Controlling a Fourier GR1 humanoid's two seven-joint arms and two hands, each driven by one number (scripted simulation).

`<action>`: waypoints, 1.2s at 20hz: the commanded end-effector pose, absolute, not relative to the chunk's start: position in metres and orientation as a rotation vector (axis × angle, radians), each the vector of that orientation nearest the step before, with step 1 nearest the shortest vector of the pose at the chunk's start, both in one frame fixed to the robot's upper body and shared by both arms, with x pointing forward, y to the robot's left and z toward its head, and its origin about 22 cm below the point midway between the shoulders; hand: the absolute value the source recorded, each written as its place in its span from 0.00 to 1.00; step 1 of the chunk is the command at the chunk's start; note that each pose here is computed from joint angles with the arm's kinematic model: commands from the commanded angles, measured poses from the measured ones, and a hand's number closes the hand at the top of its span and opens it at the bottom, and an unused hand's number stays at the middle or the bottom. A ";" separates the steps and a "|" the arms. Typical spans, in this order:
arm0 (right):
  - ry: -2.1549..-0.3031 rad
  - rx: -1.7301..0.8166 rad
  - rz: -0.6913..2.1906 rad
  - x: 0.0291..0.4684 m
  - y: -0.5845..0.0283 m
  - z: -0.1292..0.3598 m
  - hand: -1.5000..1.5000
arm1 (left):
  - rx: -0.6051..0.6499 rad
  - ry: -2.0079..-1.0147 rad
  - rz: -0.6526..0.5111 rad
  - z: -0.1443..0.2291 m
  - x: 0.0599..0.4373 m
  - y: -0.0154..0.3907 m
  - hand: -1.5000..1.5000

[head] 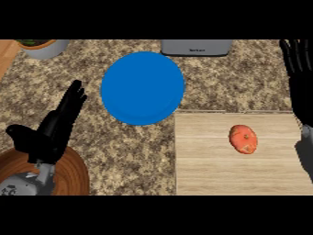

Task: Pick the squash from the tray and place it in the plate

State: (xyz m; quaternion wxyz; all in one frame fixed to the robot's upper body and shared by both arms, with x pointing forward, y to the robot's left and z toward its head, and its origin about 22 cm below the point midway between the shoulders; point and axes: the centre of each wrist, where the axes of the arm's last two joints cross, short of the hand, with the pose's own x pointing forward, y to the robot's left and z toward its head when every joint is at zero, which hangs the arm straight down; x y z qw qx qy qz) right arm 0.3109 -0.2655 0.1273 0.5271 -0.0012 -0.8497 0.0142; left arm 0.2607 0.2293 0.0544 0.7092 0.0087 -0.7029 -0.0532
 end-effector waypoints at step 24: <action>-1.952 -0.231 0.504 0.260 -0.201 0.042 0.00 | 0.141 -1.753 -0.207 0.106 0.310 0.292 0.50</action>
